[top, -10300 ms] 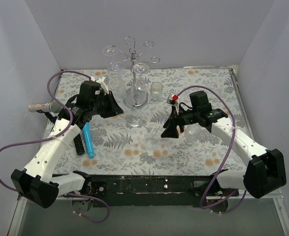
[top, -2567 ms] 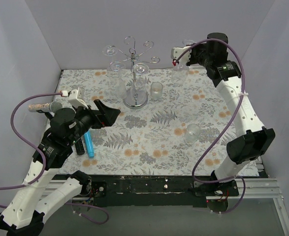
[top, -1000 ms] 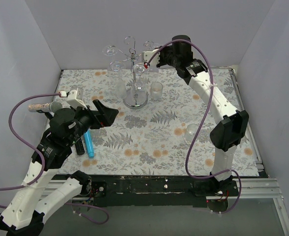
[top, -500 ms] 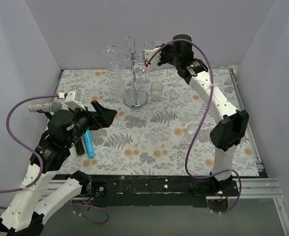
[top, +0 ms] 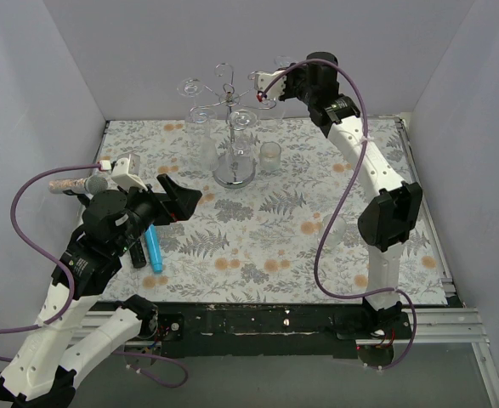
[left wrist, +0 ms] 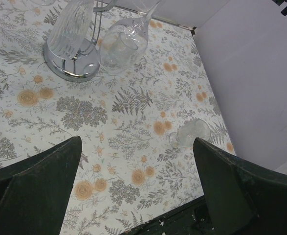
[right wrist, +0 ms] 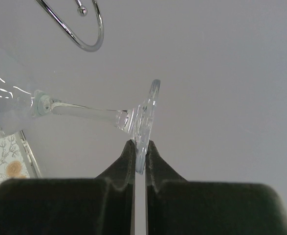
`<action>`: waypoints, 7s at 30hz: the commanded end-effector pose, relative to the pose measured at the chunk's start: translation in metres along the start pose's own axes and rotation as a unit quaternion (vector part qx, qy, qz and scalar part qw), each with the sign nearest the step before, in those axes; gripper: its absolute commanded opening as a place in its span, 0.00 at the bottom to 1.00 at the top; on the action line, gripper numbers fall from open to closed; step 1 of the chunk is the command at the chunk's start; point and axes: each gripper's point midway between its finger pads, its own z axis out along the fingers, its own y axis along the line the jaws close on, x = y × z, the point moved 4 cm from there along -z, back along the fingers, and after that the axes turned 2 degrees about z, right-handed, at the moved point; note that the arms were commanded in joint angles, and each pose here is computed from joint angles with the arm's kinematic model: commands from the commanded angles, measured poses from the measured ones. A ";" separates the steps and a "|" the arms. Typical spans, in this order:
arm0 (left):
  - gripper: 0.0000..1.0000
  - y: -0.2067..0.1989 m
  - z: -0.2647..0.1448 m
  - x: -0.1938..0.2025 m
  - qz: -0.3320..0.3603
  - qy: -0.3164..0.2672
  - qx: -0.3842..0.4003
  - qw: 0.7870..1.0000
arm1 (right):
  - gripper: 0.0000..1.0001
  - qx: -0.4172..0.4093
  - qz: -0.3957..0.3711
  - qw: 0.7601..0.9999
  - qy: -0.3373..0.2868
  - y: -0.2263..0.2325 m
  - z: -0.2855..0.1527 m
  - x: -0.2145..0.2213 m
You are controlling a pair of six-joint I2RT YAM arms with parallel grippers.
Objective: Place the wine glass upside down on the wine glass rack
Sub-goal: Turn the wine glass upside down at the wine rack.
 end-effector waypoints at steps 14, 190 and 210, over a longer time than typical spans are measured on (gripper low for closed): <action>0.98 -0.005 -0.001 -0.013 0.009 -0.015 -0.002 1.000 | 0.01 0.156 0.006 0.987 -0.030 -0.067 0.000 -0.015; 0.98 0.007 -0.002 -0.002 0.002 -0.016 -0.021 1.000 | 0.01 0.134 -0.084 0.966 -0.204 -0.065 -0.011 -0.086; 0.98 0.009 -0.003 -0.001 0.000 -0.016 -0.024 1.000 | 0.01 0.137 -0.078 0.969 -0.190 -0.066 0.000 -0.072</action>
